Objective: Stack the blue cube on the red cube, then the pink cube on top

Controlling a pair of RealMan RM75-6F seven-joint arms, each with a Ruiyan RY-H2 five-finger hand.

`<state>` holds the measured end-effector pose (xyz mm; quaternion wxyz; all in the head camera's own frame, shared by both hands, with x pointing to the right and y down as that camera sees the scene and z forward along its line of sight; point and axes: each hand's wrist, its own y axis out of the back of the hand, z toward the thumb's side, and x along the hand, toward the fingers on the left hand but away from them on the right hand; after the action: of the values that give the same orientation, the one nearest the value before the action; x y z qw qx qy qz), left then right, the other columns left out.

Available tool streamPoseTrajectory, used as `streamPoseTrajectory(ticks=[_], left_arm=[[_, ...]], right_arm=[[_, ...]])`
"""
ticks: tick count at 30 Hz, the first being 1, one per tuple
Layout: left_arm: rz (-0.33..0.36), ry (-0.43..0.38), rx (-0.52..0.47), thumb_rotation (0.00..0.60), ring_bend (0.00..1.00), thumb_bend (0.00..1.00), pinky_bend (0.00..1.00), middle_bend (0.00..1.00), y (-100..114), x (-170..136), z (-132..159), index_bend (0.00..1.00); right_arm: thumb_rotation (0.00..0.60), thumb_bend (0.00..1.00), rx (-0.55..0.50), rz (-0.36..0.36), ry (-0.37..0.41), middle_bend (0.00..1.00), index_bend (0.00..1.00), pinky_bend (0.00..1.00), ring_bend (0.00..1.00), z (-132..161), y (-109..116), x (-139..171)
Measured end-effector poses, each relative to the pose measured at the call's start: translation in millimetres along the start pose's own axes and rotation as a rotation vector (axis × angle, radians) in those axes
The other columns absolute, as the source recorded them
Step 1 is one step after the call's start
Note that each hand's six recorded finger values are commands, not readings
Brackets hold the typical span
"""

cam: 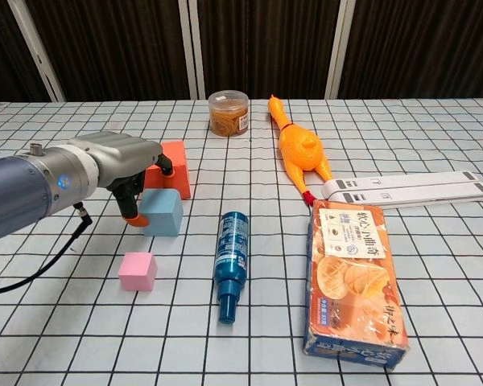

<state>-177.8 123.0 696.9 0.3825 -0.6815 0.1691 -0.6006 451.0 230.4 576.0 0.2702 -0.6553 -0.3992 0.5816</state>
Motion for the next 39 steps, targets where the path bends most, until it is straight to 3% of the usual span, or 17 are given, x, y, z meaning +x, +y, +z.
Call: streamPoseTrajectory(ticks=[10, 20, 31, 39], left_arm=[[0.004, -0.013, 0.001, 0.6, 0.83, 0.27, 0.83, 0.96, -3, 0, 6, 0.42], [0.042, 0.01, -0.009, 0.6, 0.83, 0.38, 0.83, 0.97, 4, -3, 3, 0.48], [0.055, -0.004, -0.193, 0.6, 0.83, 0.39, 0.83, 0.97, 31, -29, 13, 0.49], [0.127, 0.125, -0.19, 0.6, 0.83, 0.39, 0.83, 0.97, 59, -37, -9, 0.49]], right_arm=[[0.6, 0.04, 0.0, -0.001, -0.007, 0.04, 0.05, 0.13, 0.07, -2, 1, 0], [0.6, 0.04, -0.004, 0.006, -0.001, 0.04, 0.06, 0.13, 0.07, 0, -1, 0], [0.6, 0.04, 0.007, 0.017, -0.002, 0.04, 0.06, 0.13, 0.07, 2, -4, -2], [0.6, 0.04, 0.0, 0.004, -0.004, 0.04, 0.06, 0.13, 0.07, 1, -1, 0]])
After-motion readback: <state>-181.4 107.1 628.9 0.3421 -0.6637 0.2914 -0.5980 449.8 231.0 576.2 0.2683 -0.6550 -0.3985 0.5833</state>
